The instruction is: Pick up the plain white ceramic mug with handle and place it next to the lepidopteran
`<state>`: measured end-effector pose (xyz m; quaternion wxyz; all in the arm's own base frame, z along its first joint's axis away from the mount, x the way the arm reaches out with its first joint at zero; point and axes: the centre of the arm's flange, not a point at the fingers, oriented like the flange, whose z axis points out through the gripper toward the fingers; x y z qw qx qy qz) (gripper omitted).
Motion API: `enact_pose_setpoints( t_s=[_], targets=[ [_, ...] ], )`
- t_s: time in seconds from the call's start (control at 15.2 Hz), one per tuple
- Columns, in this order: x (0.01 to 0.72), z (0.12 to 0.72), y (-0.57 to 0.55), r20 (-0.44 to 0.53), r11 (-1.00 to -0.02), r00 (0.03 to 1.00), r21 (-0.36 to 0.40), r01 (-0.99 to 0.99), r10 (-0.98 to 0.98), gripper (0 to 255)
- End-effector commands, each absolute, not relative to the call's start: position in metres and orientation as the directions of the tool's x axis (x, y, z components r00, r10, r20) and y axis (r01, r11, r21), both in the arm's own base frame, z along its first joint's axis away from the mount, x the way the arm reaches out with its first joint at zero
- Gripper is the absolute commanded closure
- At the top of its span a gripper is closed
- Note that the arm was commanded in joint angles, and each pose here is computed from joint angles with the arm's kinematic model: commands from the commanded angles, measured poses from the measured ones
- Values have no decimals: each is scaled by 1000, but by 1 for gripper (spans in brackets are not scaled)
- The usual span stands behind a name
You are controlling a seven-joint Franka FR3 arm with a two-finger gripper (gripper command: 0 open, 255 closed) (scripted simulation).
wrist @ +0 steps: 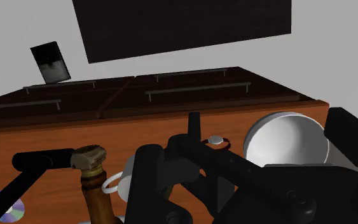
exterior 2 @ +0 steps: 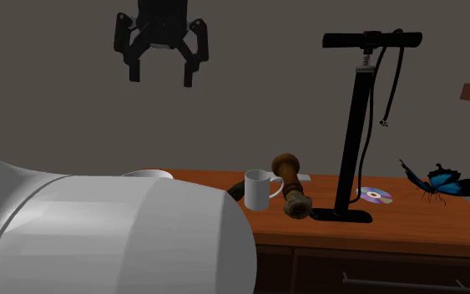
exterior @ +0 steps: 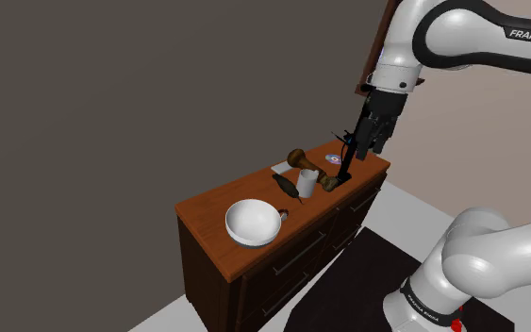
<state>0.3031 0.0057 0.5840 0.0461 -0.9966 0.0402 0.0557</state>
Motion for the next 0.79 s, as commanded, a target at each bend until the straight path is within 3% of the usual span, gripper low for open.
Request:
enact_pose_setpoints(
  t_s=[0.0,0.73],
  targets=[
    [303,584,6,-115,-993,991,-87,-85,-75,0],
    [389,481,-47,-130,-998,991,-45,34,40,0]
  ],
)
